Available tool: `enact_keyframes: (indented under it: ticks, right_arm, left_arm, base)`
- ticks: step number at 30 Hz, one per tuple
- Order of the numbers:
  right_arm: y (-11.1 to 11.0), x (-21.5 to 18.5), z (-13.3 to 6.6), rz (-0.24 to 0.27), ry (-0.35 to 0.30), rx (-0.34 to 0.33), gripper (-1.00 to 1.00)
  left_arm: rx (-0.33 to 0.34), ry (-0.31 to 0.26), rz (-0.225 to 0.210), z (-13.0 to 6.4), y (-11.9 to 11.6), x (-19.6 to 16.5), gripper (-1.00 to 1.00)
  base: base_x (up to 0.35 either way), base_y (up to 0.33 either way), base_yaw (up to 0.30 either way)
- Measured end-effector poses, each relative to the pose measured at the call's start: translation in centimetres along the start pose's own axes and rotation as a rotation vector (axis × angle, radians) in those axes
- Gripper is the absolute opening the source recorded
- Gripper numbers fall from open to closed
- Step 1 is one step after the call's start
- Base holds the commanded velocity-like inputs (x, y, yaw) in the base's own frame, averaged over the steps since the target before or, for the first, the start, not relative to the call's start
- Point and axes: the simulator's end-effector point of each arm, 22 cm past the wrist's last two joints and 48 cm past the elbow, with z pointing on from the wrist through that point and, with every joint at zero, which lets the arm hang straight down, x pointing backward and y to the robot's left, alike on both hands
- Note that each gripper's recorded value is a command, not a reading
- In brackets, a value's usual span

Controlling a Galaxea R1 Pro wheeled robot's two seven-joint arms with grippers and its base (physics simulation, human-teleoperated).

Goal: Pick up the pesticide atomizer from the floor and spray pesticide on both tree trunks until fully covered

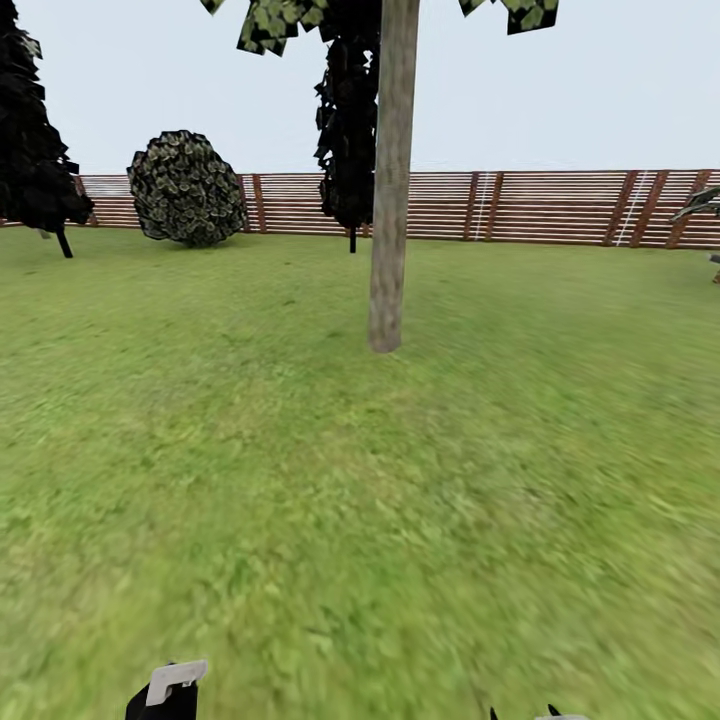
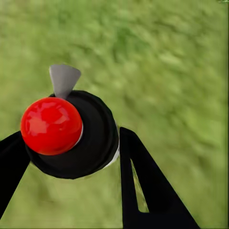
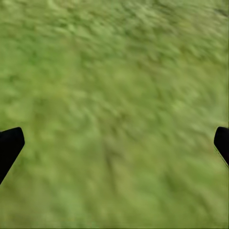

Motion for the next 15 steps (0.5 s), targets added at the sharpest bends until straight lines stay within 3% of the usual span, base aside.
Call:
enact_keyframes:
  ticks: [15]
  right_arm:
    - [0.0,0.0,0.0,0.0,0.0,-0.001,1.0]
  left_arm:
    - [0.0,0.0,-0.001,0.0,0.01,0.0,-1.0]
  base:
    - [0.337,-0.078,0.0]
